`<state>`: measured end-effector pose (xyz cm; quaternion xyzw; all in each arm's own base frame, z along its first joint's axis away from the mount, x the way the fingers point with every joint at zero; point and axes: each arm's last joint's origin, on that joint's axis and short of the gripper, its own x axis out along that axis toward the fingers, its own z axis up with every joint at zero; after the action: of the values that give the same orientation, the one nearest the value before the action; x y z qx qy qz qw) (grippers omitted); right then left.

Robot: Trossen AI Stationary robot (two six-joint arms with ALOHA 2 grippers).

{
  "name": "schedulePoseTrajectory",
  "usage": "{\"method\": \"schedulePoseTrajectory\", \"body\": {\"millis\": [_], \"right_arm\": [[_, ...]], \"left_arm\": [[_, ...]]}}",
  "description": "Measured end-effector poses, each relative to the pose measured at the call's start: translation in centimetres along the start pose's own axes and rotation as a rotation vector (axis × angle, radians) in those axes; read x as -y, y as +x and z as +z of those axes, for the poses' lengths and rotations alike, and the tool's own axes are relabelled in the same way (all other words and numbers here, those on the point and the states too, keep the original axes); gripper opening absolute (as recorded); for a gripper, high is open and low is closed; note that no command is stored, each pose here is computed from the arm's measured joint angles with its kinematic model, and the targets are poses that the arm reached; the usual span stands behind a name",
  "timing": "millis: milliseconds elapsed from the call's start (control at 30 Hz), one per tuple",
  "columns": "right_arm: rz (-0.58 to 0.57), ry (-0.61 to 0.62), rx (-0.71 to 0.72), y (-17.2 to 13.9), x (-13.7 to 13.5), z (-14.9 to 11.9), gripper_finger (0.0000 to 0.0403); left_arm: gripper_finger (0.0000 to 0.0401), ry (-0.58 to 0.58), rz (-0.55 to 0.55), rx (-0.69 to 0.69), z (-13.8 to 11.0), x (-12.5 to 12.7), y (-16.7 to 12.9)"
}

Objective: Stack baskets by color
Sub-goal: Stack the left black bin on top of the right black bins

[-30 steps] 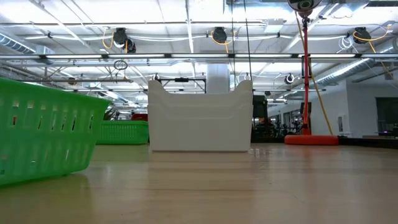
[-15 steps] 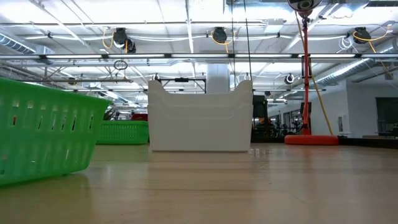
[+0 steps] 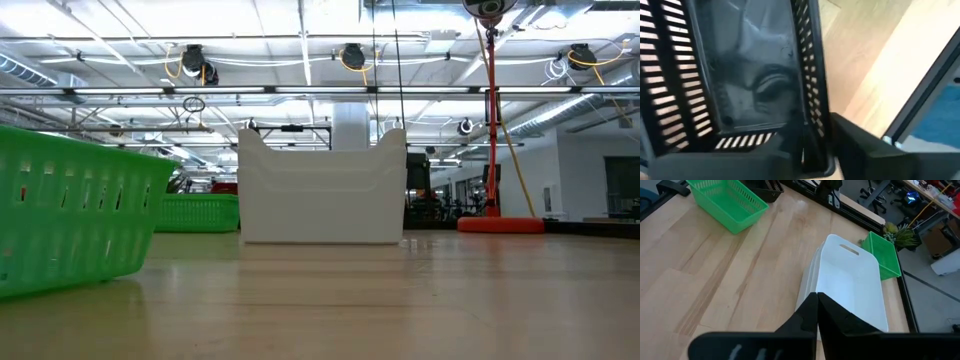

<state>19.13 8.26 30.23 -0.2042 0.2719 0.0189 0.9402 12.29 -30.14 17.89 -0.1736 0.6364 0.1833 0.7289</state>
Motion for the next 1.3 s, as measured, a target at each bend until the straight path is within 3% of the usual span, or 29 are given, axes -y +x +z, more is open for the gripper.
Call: {"method": "schedulePoseTrajectory", "body": {"millis": [133, 300, 533, 733, 933, 1100, 1300], "right_arm": [[0.000, 0.002, 0.000, 0.0, 0.0, 0.0, 0.0000], [-0.004, 0.014, 0.023, 0.0, 0.0, 0.2, 0.0000], [-0.067, 0.116, 0.092, 0.1, 0.4, 1.0, 0.0000], [-0.188, 0.229, 0.132, 1.6, 1.0, 1.8, 0.0000], [-0.215, 0.233, 0.081, 4.2, 1.0, 1.5, 0.0000], [-0.194, 0.244, 0.050, 4.7, 0.5, 1.3, 0.0000], [-0.085, 0.266, 0.054, 4.3, -0.7, 1.3, 0.0000]], "left_arm": [[0.0016, 0.029, 0.025, -0.012, 0.3, -0.3, -0.1], [0.0017, -0.002, 0.096, -0.082, 1.9, -2.0, -2.4], [0.0013, 0.127, 0.235, 0.020, 5.9, -5.3, -6.9], [0.0008, 0.317, 0.329, 0.141, 10.0, -6.8, -8.4], [0.0012, 0.519, 0.365, 0.317, 14.4, -6.6, -8.5], [0.0009, 0.690, 0.336, 0.426, 17.5, -5.8, -8.2], [0.0013, 0.976, 0.288, 0.562, 20.0, -4.1, -8.5]]}}
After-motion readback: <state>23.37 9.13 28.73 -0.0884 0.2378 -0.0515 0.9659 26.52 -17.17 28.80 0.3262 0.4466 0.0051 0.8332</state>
